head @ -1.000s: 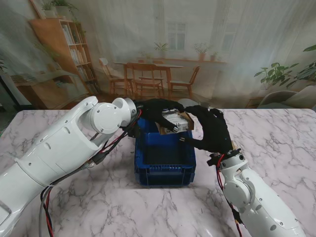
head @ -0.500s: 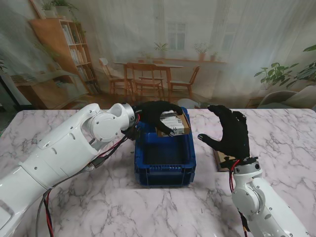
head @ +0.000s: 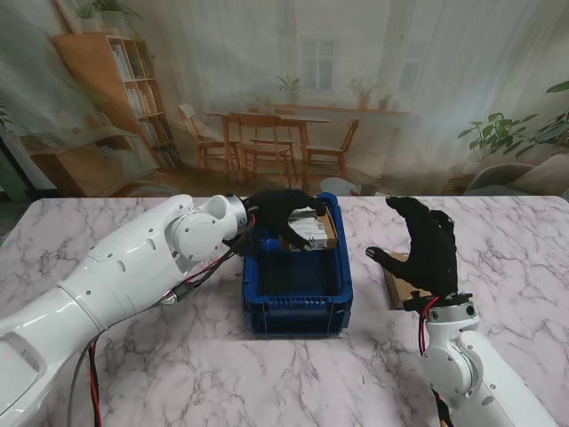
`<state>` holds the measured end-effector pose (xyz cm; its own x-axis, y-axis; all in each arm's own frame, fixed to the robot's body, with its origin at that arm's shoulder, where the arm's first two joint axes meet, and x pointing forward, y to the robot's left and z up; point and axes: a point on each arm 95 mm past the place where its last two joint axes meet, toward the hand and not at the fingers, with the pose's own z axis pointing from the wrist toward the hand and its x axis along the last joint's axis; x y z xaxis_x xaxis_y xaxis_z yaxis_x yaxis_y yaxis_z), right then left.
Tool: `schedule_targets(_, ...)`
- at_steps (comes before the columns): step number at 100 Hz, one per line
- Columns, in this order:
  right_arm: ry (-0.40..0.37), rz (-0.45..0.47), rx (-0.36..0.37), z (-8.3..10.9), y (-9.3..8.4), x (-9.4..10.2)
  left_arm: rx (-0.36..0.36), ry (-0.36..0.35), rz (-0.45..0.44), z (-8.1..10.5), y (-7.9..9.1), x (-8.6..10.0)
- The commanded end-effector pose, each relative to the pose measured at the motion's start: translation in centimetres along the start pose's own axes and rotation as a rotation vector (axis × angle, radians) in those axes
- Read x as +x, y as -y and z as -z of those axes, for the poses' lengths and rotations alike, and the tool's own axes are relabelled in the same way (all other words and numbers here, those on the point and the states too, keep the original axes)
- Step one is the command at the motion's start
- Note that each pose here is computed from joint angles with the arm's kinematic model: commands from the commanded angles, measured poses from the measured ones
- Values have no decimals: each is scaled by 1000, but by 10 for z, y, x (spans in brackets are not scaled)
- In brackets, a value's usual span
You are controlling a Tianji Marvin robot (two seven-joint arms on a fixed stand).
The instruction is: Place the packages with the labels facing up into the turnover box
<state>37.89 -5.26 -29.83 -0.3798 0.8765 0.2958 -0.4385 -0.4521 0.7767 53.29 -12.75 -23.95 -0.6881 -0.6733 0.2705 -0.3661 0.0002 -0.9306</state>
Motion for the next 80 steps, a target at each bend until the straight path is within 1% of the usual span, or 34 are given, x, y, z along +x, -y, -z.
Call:
schedule_targets(1,9,-2,0,2,1,1,-16,-12,-14,-4,1,2)
schedule_targets(13,9,-2,2,2,2,2,-24,-27,-44,-5,0,-2)
schedule_targets(30,10,-1,9,0,4,2,-24,-36,-64,-9,-4,-8)
schedule_targets(50,14,4,5,-1,5,2,-17,-55,-104,-13,-7,-9)
schedule_targets(69,16,10,0,0,5,1,-28,-61,-139,-16,-8,-13)
schedule_targets(80,15,15,-5,0,4,1,-34,-59,-168,-18,-12,-18)
